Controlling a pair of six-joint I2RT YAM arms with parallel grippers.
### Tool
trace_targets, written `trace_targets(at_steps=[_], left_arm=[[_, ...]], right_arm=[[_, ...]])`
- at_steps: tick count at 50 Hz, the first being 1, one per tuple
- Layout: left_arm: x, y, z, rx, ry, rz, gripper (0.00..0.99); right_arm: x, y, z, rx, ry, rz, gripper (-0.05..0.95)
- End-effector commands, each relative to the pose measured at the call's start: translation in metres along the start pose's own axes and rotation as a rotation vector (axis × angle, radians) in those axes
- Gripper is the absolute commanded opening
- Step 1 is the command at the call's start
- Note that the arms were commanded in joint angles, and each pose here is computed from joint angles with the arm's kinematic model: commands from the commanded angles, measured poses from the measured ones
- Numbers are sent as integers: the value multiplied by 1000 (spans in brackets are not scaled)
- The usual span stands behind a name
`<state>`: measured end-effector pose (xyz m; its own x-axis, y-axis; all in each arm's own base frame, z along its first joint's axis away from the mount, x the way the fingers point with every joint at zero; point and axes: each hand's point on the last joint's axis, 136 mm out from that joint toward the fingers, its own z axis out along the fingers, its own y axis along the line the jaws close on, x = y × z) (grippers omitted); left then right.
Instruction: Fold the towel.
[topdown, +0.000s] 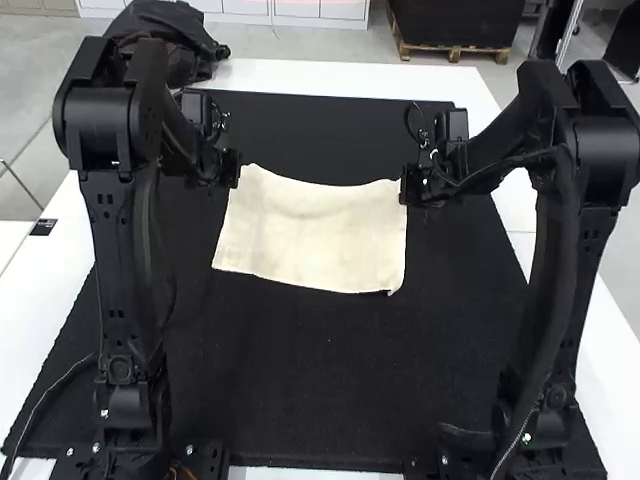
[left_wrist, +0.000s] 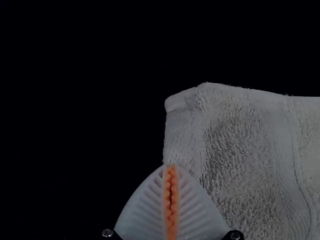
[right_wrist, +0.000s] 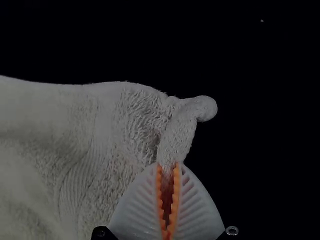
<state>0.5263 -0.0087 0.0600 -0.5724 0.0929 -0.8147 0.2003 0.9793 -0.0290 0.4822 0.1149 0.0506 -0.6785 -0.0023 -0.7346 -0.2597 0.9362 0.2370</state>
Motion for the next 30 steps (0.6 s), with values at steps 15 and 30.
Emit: trace_targets(at_steps=[15,30], left_arm=[[-4,-7,-31,19,-16,-5,21],[7,16,-50,-23,-12,-7,21]], right_arm=[[-10,18,-34,-63,-10,21,-25],[-5,18,-49,-58,-3,19,-25]])
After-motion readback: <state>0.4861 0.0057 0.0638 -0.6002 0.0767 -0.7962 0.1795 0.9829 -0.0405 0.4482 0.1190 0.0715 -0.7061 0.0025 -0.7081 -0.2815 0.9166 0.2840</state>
